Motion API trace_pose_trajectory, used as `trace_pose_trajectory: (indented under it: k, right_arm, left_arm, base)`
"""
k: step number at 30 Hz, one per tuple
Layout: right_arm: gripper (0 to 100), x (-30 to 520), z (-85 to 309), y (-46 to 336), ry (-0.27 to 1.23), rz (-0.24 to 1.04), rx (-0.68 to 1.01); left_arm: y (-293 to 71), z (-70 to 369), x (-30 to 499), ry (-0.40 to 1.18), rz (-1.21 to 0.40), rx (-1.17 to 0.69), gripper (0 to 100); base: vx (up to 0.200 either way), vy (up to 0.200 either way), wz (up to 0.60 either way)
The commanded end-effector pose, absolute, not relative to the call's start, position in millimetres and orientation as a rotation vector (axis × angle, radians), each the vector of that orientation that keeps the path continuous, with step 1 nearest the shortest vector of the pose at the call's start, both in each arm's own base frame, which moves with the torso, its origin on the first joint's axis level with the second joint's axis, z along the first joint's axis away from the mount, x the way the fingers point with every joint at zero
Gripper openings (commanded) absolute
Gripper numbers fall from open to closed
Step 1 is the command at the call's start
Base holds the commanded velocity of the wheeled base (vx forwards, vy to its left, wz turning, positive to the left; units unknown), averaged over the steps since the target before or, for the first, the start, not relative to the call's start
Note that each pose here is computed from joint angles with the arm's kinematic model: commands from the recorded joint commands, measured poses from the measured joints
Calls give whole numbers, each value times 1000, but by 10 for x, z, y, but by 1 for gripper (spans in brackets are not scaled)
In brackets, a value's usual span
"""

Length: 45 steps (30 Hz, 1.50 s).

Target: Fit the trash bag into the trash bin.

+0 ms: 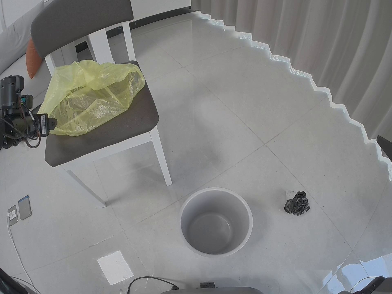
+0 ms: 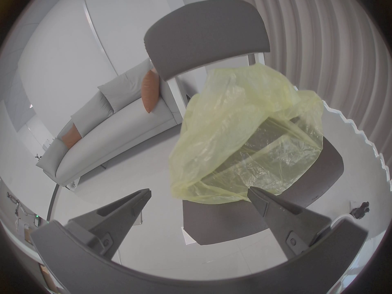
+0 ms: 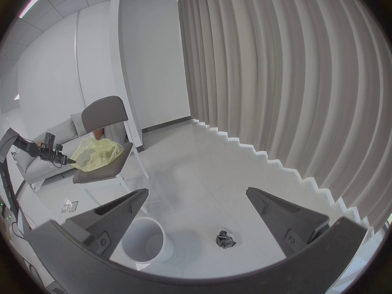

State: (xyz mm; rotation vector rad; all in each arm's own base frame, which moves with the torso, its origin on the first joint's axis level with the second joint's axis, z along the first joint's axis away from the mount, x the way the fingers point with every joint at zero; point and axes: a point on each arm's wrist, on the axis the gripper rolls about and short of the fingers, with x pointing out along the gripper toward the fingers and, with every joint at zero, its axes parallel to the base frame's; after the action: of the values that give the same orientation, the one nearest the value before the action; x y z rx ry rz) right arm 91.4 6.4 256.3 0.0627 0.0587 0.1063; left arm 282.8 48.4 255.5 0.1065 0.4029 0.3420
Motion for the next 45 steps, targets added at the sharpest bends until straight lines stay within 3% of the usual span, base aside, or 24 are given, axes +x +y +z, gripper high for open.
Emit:
trace_pose_trajectory:
  k: [1,33,34,45]
  right_arm:
    - [100,908,2564,64,57,107,63]
    - [100,969,2515,69,90,111,64]
    - [100,969,2520,69,88,111,64]
    - [100,969,2515,69,90,111,64]
  left_arm:
    - [496,2423,3020,445,336,109,100]
    - [934,2386,3407,404,435,78,100]
    - [929,2386,3409,404,434,78,0]
    - [854,2517,3269,369,423,81,0]
  base:
    - [0,0,0]
    - [0,0,0]
    - [0,0,0]
    - [0,0,0]
